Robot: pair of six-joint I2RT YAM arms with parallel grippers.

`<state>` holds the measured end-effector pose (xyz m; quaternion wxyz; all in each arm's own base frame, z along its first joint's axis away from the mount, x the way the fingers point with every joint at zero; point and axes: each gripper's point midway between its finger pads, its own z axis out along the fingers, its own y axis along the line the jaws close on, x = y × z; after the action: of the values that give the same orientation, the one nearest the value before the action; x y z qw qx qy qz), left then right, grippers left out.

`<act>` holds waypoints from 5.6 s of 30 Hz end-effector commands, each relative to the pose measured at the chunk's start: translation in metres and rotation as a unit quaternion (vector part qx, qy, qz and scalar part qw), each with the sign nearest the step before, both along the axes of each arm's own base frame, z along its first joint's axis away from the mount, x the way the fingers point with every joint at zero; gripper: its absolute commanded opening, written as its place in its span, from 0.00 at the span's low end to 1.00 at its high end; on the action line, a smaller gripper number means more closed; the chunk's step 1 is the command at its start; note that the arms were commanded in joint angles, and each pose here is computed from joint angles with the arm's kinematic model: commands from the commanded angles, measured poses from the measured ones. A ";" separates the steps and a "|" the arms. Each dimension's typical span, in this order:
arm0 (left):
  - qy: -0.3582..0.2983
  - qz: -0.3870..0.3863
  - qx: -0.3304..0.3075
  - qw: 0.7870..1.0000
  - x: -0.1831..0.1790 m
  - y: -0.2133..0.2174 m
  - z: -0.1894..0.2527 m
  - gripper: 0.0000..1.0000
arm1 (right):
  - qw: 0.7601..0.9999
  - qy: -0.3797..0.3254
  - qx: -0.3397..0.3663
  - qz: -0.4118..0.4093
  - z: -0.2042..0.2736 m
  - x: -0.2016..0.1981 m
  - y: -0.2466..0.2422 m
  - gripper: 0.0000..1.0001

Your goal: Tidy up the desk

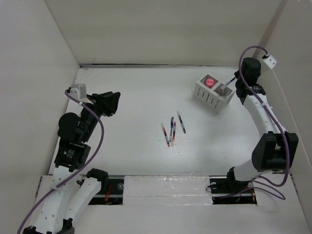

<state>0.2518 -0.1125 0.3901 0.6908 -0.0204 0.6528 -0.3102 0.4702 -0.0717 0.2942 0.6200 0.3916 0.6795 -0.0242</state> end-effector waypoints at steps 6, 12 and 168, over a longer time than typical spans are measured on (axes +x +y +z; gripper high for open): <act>-0.019 -0.001 -0.006 1.000 0.001 0.000 0.009 0.37 | 0.999 -0.029 -0.030 -0.035 0.010 0.024 -0.018 0.01; -0.017 0.001 -0.007 1.000 0.002 0.000 0.008 0.38 | 0.998 0.015 -0.046 -0.036 -0.025 0.025 0.004 0.02; 0.004 -0.009 0.009 1.000 0.013 -0.006 -0.002 0.38 | 0.906 0.130 -0.022 0.402 -0.182 -0.136 0.321 0.40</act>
<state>0.2660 -0.1218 0.3727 0.6653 -0.0148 0.6777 -0.3129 0.3463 0.2467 0.1208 0.5114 0.0698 0.8431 0.1511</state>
